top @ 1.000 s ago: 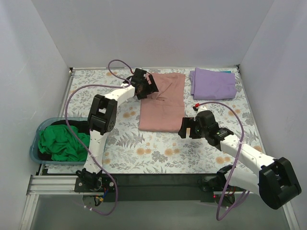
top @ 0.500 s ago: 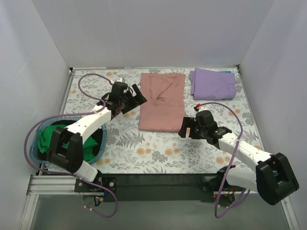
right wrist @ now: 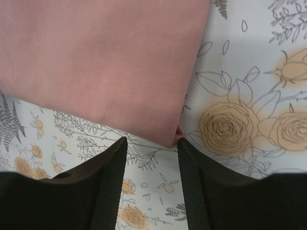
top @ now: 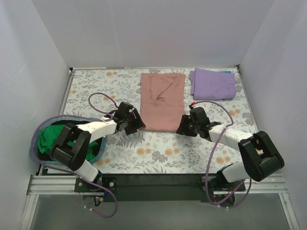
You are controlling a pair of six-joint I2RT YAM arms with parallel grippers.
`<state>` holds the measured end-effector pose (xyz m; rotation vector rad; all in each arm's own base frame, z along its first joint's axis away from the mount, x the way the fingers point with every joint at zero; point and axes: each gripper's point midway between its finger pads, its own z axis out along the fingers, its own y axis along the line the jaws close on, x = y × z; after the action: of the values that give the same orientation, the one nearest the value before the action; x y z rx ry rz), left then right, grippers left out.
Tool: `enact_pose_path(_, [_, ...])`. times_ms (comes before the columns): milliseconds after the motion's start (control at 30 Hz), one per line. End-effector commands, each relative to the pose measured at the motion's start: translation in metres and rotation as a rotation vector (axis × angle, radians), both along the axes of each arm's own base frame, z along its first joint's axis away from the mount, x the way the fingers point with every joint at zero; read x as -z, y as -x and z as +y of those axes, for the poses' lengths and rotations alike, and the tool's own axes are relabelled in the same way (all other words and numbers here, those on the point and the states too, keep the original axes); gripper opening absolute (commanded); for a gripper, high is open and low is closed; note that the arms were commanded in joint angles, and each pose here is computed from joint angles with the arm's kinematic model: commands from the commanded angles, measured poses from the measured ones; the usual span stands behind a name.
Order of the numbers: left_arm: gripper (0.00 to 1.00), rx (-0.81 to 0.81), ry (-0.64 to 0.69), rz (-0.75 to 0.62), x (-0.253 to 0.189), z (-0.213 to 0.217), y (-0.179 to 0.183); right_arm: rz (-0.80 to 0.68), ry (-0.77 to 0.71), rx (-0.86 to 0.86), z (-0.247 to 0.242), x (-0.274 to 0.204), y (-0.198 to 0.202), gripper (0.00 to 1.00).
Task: Fold and stack the t-shirts
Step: Fold the tshirt
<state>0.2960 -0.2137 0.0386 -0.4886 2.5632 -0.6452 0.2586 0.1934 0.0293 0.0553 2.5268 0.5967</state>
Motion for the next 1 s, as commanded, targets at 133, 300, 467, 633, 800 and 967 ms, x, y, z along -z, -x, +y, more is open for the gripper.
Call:
enact_pose_path(133, [0.24, 0.015, -0.004, 0.105, 0.038, -0.003, 0.020, 0.019, -0.030, 0.016, 0.009, 0.010, -0.010, 0.43])
enact_pose_path(300, [0.00, 0.027, 0.022, 0.112, 0.039, -0.011, 0.026, 0.028, -0.034, 0.022, 0.005, 0.012, -0.001, 0.17])
enact_pose_path(467, [0.00, 0.059, 0.045, 0.099, 0.029, -0.012, 0.065, 0.016, -0.073, -0.029, 0.000, 0.003, 0.026, 0.01])
enact_pose_path(633, [0.00, 0.070, 0.095, 0.119, 0.018, -0.012, 0.129, 0.046, -0.027, -0.071, -0.025, 0.008, 0.091, 0.01])
enact_pose_path(800, [0.00, 0.173, 0.248, 0.057, -0.017, -0.029, 0.184, 0.075, -0.121, -0.103, -0.024, 0.000, 0.143, 0.01])
enact_pose_path(967, [0.00, 0.204, 0.278, 0.041, -0.039, -0.029, 0.200, 0.012, -0.231, -0.098, -0.024, -0.021, 0.155, 0.01])
